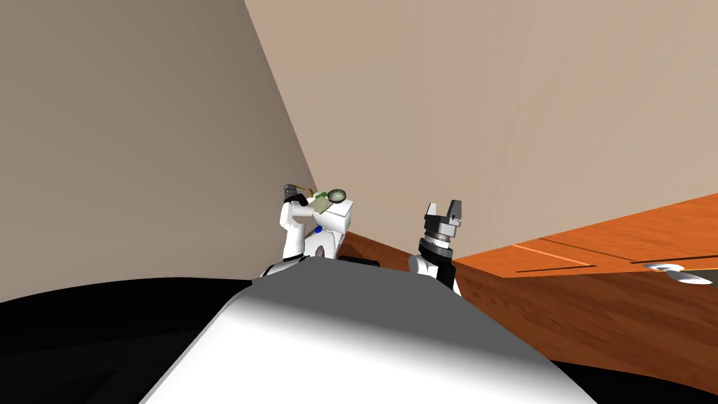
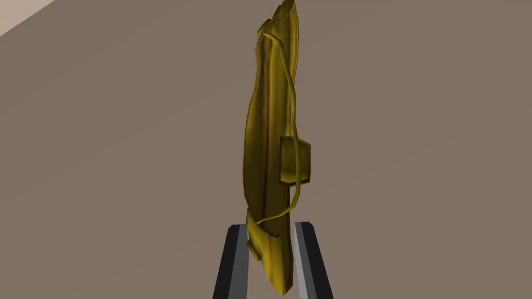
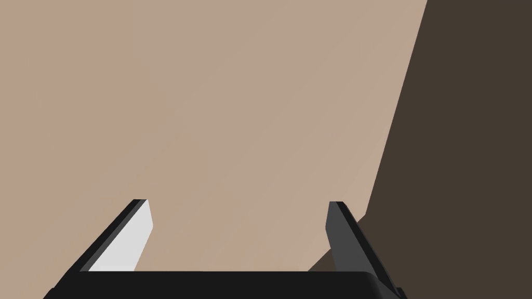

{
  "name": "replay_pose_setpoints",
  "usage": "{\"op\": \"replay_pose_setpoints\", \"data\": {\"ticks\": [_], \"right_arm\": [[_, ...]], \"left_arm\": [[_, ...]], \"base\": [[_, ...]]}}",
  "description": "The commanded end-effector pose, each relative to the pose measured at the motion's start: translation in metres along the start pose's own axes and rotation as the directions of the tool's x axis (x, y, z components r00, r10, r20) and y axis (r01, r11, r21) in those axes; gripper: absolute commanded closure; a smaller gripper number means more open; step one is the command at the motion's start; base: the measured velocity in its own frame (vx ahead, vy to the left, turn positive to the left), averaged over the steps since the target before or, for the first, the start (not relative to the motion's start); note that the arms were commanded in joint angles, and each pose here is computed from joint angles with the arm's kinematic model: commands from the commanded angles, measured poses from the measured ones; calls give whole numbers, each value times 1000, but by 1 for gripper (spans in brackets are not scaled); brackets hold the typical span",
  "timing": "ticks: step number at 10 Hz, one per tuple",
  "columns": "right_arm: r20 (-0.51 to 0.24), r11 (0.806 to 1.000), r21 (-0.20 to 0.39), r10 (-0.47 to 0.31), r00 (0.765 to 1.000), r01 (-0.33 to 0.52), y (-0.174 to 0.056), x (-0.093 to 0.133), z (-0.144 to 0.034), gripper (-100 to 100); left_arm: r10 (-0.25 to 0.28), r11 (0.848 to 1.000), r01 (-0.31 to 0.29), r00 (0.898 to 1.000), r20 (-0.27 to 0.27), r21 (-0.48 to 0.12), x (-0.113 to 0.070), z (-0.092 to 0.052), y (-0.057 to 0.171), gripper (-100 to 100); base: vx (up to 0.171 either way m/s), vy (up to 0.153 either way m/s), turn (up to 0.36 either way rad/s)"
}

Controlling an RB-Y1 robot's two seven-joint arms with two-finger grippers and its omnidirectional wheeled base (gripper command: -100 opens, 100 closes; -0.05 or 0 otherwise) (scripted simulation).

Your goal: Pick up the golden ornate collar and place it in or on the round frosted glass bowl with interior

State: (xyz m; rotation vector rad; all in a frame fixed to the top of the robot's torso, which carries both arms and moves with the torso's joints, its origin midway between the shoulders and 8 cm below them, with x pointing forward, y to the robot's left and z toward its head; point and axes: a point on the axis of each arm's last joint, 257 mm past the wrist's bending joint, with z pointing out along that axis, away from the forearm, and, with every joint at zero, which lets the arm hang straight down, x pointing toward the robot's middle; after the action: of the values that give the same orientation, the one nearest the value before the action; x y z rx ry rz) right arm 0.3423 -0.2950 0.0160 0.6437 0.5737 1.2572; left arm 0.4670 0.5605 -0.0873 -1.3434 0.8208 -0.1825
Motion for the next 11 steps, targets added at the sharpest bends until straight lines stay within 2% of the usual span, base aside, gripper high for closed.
{"op": "replay_pose_setpoints", "data": {"ticks": [1, 2, 3, 4, 5, 6, 7, 8, 10, 11], "right_arm": [[0, 1000, 0, 0, 1000, 0, 0, 0, 0, 0], [0, 1000, 0, 0, 1000, 0, 0, 0, 0, 0], [0, 1000, 0, 0, 1000, 0, 0, 0, 0, 0], [0, 1000, 0, 0, 1000, 0, 0, 0, 0, 0], [0, 1000, 0, 0, 1000, 0, 0, 0, 0, 0], [0, 1000, 0, 0, 1000, 0, 0, 0, 0, 0], [0, 1000, 0, 0, 1000, 0, 0, 0, 0, 0], [0, 1000, 0, 0, 1000, 0, 0, 0, 0, 0], [0, 1000, 0, 0, 1000, 0, 0, 0, 0, 0], [0, 1000, 0, 0, 1000, 0, 0, 0, 0, 0]], "left_arm": [[-16, 999, 19, 998, 56, -47, -13, 11, 10, 100], [-31, 999, 33, 998, 56, -31, -10, 12, -3, 100], [-41, 996, 48, 994, 99, -74, -20, 19, 8, 100], [-53, 996, 59, 994, 98, -64, -18, 19, 0, 100], [-66, 991, 80, 988, 137, -103, -26, 25, 9, 100], [-74, 991, 87, 988, 136, -97, -25, 26, 3, 100], [-85, 985, 109, 981, 173, -135, -31, 30, 12, 100], [-94, 985, 116, 981, 172, -129, -30, 31, 7, 100], [-109, 966, 159, 966, 236, -205, -39, 38, 25, 100], [-128, 966, 175, 964, 234, -191, -36, 39, 14, 100]], "base": [[15, -54, -60], [15, -42, -22], [32, -67, -62], [32, -48, -26], [39, -52, -68], [33, -42, -31], [37, -49, -59], [38, -49, -25], [61, -79, -79], [62, -69, -15]]}}
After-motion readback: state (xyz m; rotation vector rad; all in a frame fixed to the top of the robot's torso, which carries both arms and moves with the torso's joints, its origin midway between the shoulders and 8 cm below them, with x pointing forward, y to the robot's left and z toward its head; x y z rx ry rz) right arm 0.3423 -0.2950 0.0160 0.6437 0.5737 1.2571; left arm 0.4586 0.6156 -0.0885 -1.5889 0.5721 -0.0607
